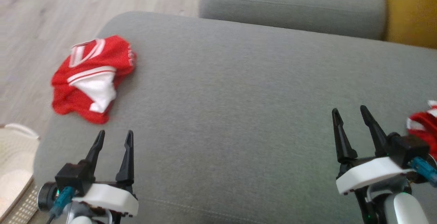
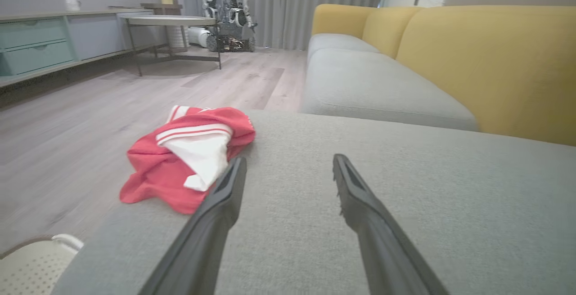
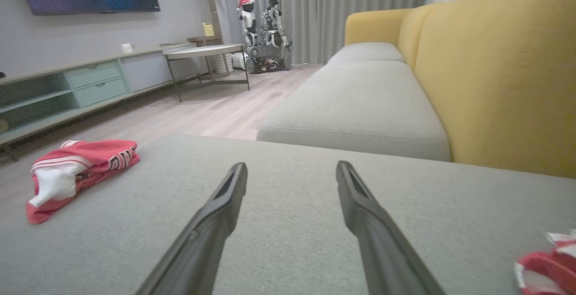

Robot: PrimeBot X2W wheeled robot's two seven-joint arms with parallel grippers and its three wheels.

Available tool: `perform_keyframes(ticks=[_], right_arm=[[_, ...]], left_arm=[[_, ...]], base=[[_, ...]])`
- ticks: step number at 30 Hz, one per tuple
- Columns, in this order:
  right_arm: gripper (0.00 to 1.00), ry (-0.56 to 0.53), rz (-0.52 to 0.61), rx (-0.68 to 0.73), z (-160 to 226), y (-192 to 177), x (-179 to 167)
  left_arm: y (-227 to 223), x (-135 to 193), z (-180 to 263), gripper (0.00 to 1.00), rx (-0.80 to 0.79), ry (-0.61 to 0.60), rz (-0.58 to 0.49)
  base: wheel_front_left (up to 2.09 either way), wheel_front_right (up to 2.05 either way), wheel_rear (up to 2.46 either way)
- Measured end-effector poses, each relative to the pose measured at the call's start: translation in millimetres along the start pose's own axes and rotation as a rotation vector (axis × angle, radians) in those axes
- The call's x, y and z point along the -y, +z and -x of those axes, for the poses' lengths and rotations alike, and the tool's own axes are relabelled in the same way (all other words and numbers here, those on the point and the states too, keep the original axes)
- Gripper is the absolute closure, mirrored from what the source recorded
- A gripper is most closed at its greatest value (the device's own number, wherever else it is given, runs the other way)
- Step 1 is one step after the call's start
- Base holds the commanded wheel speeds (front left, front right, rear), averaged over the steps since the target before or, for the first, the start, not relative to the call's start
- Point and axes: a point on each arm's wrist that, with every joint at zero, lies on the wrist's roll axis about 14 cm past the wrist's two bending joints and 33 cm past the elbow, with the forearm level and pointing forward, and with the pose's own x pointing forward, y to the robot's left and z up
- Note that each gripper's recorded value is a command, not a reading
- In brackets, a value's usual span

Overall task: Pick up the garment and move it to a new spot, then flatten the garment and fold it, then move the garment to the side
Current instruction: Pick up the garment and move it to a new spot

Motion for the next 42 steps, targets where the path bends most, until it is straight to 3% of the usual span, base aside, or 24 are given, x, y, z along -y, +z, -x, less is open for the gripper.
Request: perform_keyframes(ticks=[12, 28, 34, 42], right_arm=[[0.0, 0.144, 0.008, -0.005, -22.1, 1.0, -45.8], [0.0, 0.153, 0.01, -0.029, -27.1, -5.1, -47.5], [0.0, 0.148, 0.01, -0.052, -34.8, -12.2, -43.1], [0.0, 0.13, -0.005, -0.046, -65.1, -12.7, -28.2]], left_arm=[[4.8, -37.9, 26.7, 0.0, 0.016, 0.135, 0.004], [2.4, -41.2, 24.2, 0.0, 0.011, 0.156, 0.014], [15.1, -39.2, -1.5, 0.0, 0.049, 0.146, 0.012], [39.6, -47.5, -79.3, 0.0, 0.103, 0.115, -0.028]], base=[[0.0, 0.0, 0.0], [0.0, 0.0, 0.0], [0.0, 0.0, 0.0], [0.0, 0.0, 0.0]])
